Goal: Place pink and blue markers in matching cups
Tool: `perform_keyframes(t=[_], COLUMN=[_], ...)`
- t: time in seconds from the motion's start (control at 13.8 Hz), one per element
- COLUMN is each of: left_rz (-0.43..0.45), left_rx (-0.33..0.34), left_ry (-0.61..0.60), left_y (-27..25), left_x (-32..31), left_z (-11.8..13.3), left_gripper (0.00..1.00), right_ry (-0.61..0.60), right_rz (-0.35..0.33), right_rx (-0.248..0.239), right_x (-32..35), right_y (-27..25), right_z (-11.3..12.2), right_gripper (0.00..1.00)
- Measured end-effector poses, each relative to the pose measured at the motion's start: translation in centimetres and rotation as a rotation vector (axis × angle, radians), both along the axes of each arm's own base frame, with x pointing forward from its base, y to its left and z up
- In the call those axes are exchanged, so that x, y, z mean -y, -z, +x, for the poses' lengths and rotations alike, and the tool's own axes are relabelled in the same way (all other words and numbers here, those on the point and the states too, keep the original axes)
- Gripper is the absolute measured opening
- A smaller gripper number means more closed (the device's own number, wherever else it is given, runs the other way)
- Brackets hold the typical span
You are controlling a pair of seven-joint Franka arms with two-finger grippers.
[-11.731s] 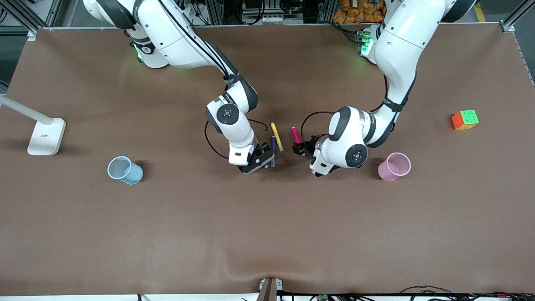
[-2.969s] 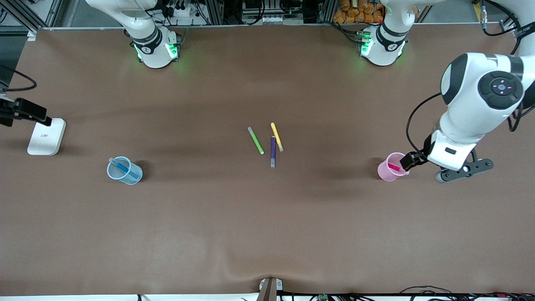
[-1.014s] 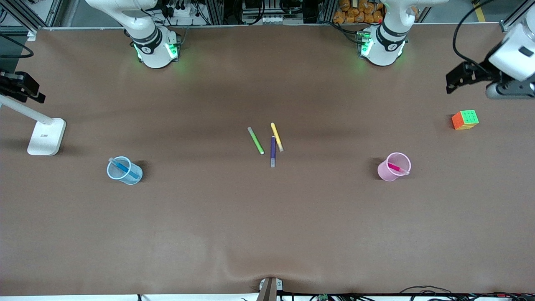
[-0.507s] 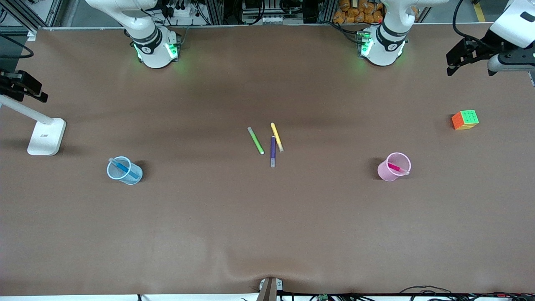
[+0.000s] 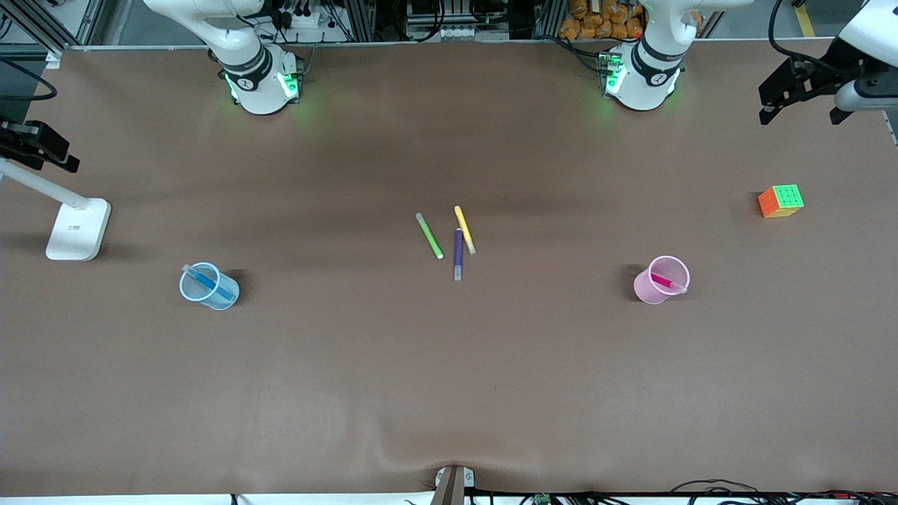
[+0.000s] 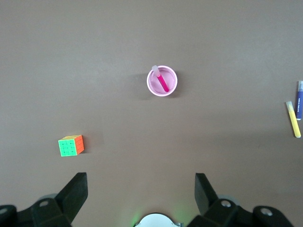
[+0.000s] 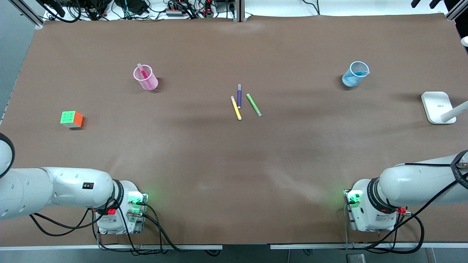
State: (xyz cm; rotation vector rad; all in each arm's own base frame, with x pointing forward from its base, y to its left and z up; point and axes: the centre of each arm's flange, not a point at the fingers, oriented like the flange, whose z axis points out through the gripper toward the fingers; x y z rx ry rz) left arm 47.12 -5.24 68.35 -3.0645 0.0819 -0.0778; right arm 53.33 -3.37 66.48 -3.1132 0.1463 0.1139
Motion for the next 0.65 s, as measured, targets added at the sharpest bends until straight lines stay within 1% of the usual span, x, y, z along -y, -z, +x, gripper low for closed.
perform_keyframes(t=[0.07, 0.14, 0.36, 0.43, 0.51, 0.58, 0.65], left_rz=[-0.001, -0.001, -0.001, -0.001, -0.002, -0.002, -0.002], left_rx=[-0.004, -0.008, -0.021, -0.03, -0.035, -0.038, -0.041], left_ry=[-0.007, -0.012, -0.019, -0.025, -0.031, -0.032, -0.03], left_y=[-0.1, -0.1, 0.2, 0.3, 0.4, 0.4, 0.4], left_x=[-0.4, -0.7, -1.1, -1.4, -1.7, -1.9, -2.0], left_z=[0.1, 0.2, 0.5, 0.5, 0.5, 0.5, 0.4], left_gripper=[1.0, 1.0, 1.0, 1.0, 1.0, 1.0, 1.0], right_ry=[0.0, -0.001, -0.002, -0.002, -0.002, -0.003, -0.004], right_rz=[0.0, 0.0, 0.0, 0.0, 0.0, 0.0, 0.0], right_rx=[0.0, 0.0, 0.0, 0.0, 0.0, 0.0, 0.0], right_x=[0.0, -0.1, -0.1, -0.1, -0.1, -0.1, -0.2], right_y=[0.0, 0.0, 0.0, 0.0, 0.0, 0.0, 0.0], right_z=[0.0, 0.0, 0.0, 0.0, 0.0, 0.0, 0.0], right_gripper=[0.65, 0.59, 0.24, 0.23, 0.3, 0.38, 0.48])
